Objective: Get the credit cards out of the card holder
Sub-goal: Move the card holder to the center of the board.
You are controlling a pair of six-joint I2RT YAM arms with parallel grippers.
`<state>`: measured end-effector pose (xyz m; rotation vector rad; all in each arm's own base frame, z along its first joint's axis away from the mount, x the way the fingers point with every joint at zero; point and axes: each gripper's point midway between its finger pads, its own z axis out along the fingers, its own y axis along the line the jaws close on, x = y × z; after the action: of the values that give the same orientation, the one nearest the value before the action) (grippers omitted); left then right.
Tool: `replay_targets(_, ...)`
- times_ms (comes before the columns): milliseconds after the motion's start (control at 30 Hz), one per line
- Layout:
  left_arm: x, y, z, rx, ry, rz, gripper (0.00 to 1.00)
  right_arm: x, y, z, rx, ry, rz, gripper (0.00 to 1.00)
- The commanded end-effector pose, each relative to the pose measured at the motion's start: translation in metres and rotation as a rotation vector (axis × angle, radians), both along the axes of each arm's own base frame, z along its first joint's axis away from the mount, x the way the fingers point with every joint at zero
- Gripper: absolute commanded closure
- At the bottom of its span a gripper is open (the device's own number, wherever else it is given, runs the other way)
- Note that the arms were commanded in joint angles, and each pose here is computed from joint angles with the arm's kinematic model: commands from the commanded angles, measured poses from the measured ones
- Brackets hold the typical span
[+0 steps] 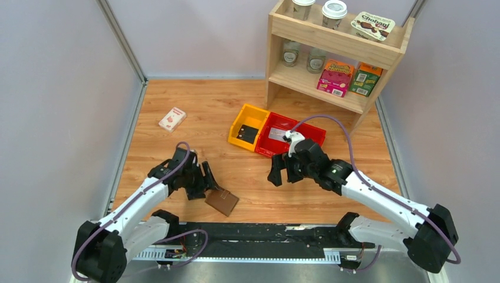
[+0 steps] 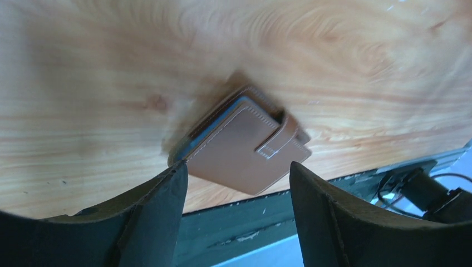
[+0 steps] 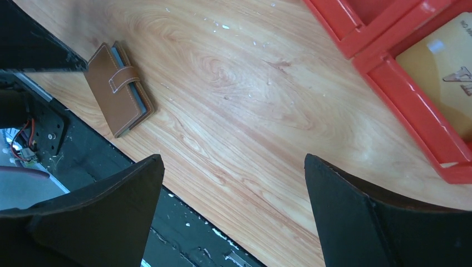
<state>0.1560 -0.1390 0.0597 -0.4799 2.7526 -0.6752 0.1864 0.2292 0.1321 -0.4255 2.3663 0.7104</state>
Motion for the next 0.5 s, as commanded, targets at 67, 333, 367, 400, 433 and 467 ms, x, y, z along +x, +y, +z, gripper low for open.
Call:
replay_targets(67, -0.02, -0.025, -0.018, -0.098, 0.118, -0.056, 0.34, 0.012, 0.028, 0.023, 0.008, -0.072, 0.032, 0.0)
replay_targets(333, 0.009, -0.047, -0.033, -0.092, 0.096, -0.095, 0.43, 0.004, 0.035, 0.008, -0.005, -0.049, 0.067, 0.0)
replay_targets(367, 0.017, -0.051, -0.033, -0.098, 0.07, -0.107, 0.43, 0.002, 0.035, 0.005, -0.009, -0.041, 0.069, 0.0)
replay_targets(400, 0.027, -0.054, -0.034, -0.084, 0.057, -0.122, 0.43, 0.002, 0.035, 0.002, -0.009, -0.036, 0.067, 0.0)
replay_targets(433, 0.033, -0.055, -0.035, -0.072, 0.044, -0.133, 0.43, 0.001, 0.035, -0.001, -0.007, -0.029, 0.067, 0.01)
replay_targets(467, 0.044, -0.058, -0.036, -0.056, 0.035, -0.157, 0.43, -0.001, 0.036, -0.003, -0.002, -0.021, 0.071, 0.01)
